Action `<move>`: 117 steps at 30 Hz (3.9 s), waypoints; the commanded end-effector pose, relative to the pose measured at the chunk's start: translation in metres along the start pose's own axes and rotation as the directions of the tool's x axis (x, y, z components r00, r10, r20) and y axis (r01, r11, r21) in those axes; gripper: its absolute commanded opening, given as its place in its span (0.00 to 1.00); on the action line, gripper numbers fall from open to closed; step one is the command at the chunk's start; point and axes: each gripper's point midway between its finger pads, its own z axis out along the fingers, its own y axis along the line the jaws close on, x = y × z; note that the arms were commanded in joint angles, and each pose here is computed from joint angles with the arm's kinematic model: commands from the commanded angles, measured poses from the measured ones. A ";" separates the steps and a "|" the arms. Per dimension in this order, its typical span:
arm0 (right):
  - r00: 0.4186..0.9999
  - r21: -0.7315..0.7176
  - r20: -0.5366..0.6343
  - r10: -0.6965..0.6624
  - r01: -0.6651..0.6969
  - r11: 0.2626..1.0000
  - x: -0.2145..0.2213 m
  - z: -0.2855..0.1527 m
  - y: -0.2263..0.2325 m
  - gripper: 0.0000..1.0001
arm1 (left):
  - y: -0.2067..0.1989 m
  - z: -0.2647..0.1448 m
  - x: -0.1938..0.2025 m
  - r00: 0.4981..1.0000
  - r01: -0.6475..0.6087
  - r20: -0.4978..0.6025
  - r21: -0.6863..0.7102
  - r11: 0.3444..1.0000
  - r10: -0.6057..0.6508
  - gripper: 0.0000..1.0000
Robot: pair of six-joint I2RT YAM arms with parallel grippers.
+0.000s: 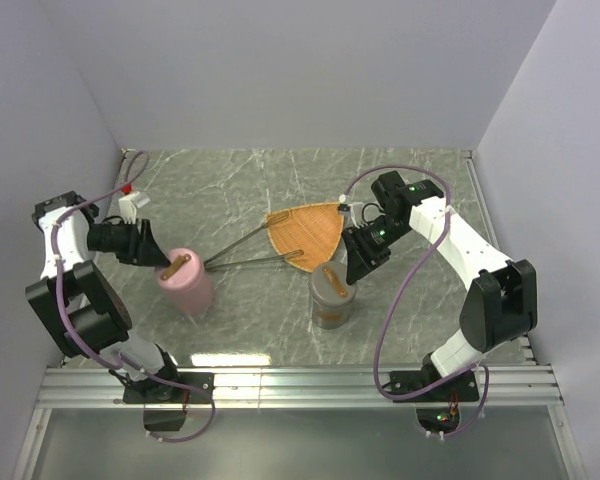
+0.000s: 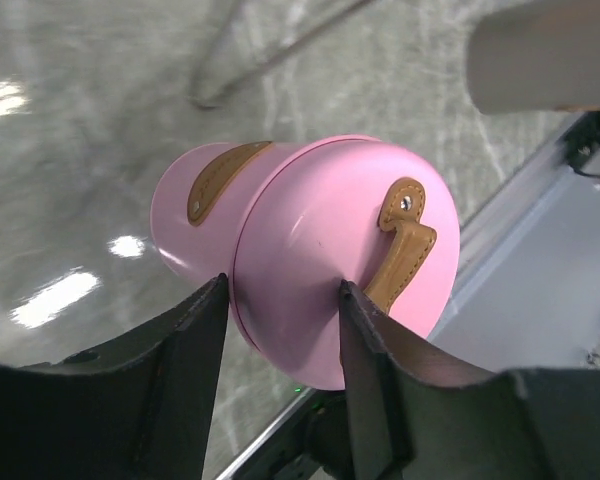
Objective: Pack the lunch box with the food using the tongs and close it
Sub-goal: Move the packing box to the center of the board, then adjust the box lid on the packing box.
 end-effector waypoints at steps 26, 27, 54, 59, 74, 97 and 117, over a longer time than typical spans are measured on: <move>0.968 0.142 0.178 -0.179 0.155 0.978 -0.045 -0.033 -0.011 0.62 | -0.092 0.094 -0.016 0.891 -0.442 -0.057 0.122 0.888 0.451 0.65; 0.955 0.162 0.221 -0.198 0.164 0.973 -0.053 -0.043 -0.014 0.64 | -0.094 0.087 -0.025 0.872 -0.483 -0.025 0.107 0.869 0.488 0.68; 0.757 0.391 0.053 -0.652 0.585 0.711 0.028 -0.026 -0.047 0.69 | -0.078 0.092 0.048 0.528 -0.840 -0.132 0.064 0.539 0.839 0.73; 0.736 0.371 0.064 -0.674 0.609 0.701 0.022 -0.012 -0.043 0.69 | -0.106 0.115 0.038 0.526 -0.843 -0.051 0.103 0.529 0.849 0.74; 0.731 0.338 0.090 -0.677 0.617 0.711 0.020 0.000 -0.027 0.67 | -0.160 0.159 -0.019 0.643 -0.766 0.086 0.092 0.637 0.761 0.74; 0.682 0.411 0.119 -0.721 0.627 0.661 -0.048 -0.048 0.050 0.64 | -0.251 0.084 -0.038 0.599 -0.799 0.214 0.097 0.593 0.772 0.74; 0.780 0.361 0.006 -0.625 0.581 0.729 -0.031 0.034 0.023 0.60 | -0.272 0.090 -0.024 0.472 -0.873 0.355 0.063 0.483 0.807 0.75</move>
